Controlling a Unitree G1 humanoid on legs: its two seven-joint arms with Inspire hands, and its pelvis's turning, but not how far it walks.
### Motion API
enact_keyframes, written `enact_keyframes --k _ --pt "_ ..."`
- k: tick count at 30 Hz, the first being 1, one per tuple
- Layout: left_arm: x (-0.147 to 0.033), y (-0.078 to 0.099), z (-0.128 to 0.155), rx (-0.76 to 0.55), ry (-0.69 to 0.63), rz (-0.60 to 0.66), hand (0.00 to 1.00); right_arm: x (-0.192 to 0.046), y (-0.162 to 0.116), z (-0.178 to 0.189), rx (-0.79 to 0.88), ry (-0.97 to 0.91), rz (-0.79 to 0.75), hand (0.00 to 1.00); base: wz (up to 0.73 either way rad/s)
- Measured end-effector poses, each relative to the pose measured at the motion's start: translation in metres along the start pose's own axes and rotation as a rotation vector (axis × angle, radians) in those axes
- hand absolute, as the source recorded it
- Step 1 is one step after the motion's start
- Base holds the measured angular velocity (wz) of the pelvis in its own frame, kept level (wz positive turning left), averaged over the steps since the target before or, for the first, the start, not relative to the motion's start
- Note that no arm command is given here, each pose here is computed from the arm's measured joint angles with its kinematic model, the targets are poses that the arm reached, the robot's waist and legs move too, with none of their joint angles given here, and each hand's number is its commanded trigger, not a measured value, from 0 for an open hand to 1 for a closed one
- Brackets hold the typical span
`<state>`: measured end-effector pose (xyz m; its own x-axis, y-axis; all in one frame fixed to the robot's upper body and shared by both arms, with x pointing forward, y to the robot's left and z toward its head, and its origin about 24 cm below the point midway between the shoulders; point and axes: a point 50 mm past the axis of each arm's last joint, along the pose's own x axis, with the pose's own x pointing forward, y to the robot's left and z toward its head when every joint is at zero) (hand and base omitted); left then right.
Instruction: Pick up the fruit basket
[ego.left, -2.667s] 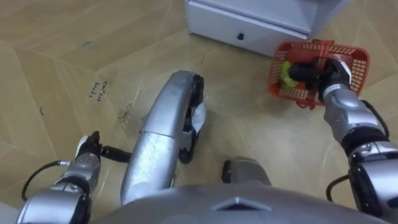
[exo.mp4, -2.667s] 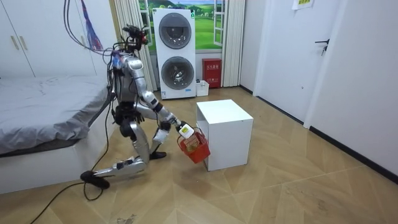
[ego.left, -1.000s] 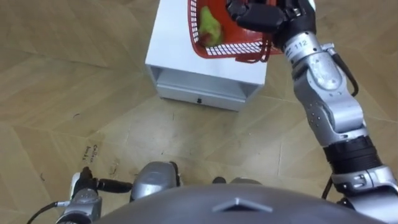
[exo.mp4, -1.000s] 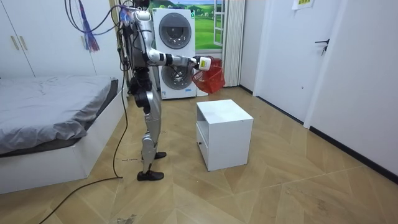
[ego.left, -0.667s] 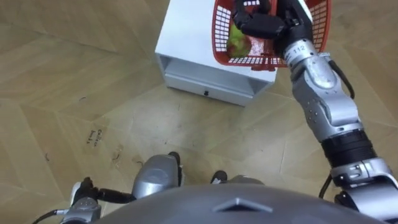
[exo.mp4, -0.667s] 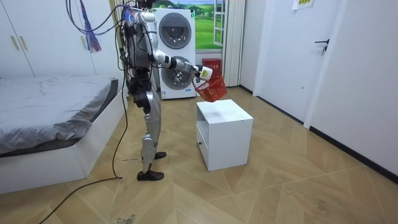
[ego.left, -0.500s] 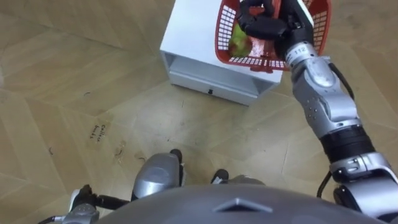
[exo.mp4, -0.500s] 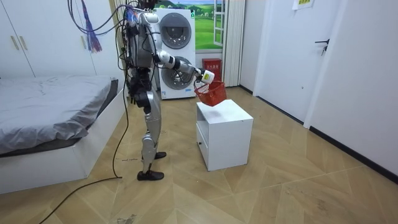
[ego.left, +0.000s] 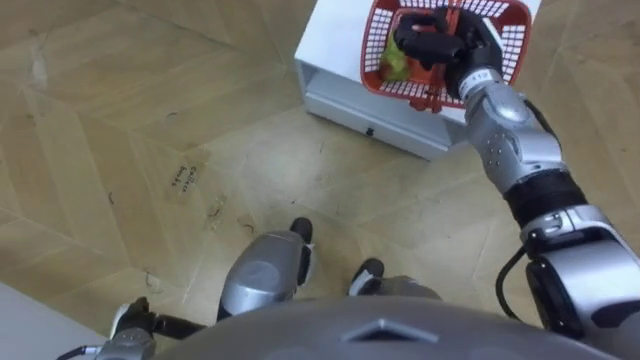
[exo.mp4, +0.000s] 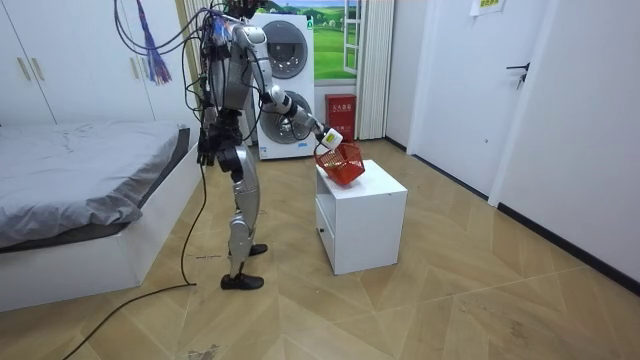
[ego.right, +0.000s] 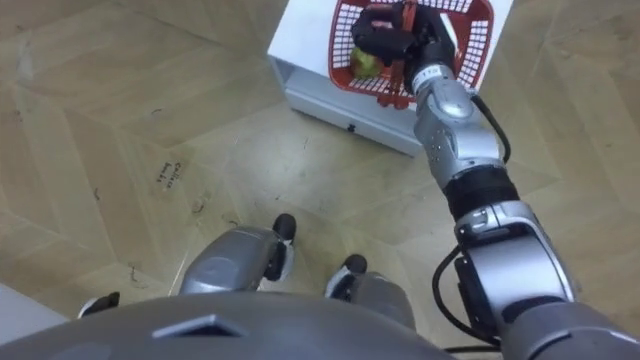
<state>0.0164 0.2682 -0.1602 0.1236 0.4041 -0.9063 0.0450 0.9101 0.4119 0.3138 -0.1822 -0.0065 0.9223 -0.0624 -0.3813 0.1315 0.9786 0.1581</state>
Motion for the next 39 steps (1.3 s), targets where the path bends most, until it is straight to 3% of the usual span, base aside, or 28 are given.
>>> enact_keyframes --k 11,12,13,14,20,39 --pt "0.0 -0.001 0.001 0.006 0.007 -0.017 0.0 0.009 -0.028 0.01 0.017 0.025 -0.109 1.0 0.04" --pt "0.0 -0.001 0.001 0.008 0.008 -0.02 0.0 0.009 -0.029 0.01 0.017 0.027 -0.113 0.77 0.0" --pt "0.0 -0.002 0.0 0.008 0.013 -0.024 0.0 0.01 -0.032 0.01 0.015 0.036 -0.118 0.77 0.0" --pt "0.0 -0.002 0.0 0.009 0.015 -0.032 0.0 0.01 -0.035 0.01 0.012 0.046 -0.124 0.0 0.0" --pt "0.0 0.0 0.002 0.01 0.008 -0.035 0.0 0.012 -0.05 0.014 -0.005 0.073 -0.147 0.0 0.0" --pt "0.001 0.003 0.004 0.044 -0.004 -0.027 0.0 0.011 -0.057 0.009 0.002 0.099 -0.168 0.0 0.0"
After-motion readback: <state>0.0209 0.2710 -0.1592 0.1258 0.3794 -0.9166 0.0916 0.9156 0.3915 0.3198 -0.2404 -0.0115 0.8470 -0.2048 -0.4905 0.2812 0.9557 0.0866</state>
